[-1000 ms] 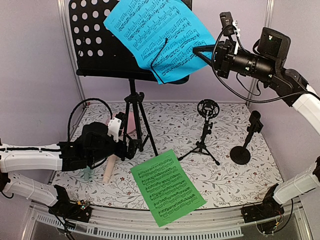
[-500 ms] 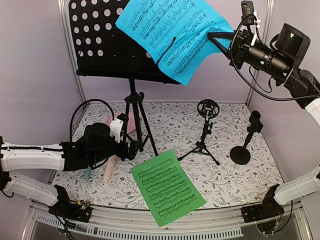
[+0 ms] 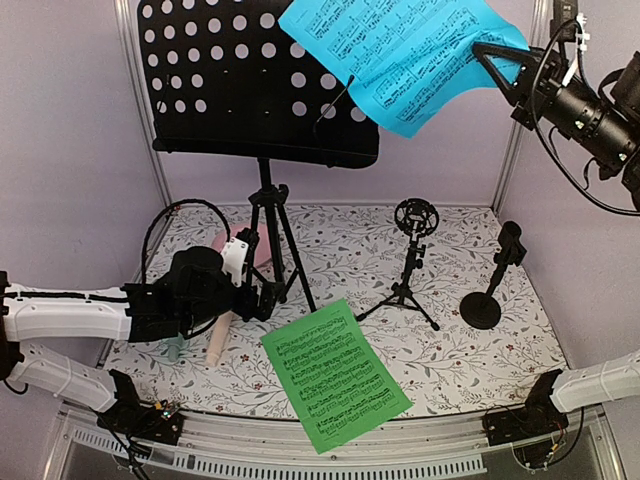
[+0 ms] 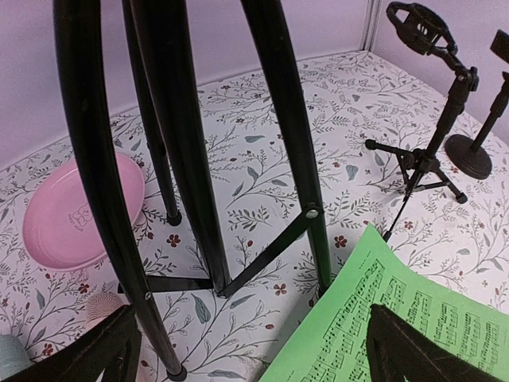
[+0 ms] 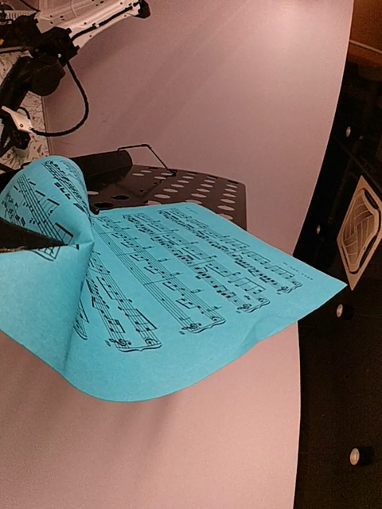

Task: Pack up the instrument practice props

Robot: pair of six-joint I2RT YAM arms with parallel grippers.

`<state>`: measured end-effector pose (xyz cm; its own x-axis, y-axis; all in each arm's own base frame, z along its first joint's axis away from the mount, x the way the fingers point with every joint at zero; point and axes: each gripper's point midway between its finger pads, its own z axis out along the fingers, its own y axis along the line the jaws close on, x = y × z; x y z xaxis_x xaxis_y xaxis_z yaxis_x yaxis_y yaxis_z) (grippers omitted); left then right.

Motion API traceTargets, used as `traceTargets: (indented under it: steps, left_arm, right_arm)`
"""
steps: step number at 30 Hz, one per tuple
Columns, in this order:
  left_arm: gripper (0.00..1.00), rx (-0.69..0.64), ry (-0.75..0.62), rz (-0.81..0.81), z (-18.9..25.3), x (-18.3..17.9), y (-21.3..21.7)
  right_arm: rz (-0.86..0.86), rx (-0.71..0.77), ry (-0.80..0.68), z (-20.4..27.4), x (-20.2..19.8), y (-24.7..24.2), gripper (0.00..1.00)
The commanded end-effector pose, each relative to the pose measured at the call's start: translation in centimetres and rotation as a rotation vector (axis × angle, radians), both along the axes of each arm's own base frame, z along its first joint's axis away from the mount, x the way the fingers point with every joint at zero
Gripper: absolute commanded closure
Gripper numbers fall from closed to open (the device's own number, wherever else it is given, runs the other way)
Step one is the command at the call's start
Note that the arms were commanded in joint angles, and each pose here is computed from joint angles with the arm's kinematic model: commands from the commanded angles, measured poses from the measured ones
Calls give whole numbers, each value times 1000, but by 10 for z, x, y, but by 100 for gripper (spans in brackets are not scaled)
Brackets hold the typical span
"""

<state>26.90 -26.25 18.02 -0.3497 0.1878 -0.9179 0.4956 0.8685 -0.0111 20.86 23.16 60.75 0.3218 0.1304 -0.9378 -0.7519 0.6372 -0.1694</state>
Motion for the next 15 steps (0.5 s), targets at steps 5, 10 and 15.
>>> traceTargets:
  steps: [5,10,15]
  left_arm:
    - [1,-6,-19,13,8,7,-1]
    - [1,-4,-20,13,9,8,-1]
    - [1,-2,-14,12,7,8,-1]
  right_arm:
    - [-78,25,37,-7,-5,-26,100]
    - [-39,110,198,-34,-13,-36,100]
    - [-6,161,301,-57,-29,-49,100]
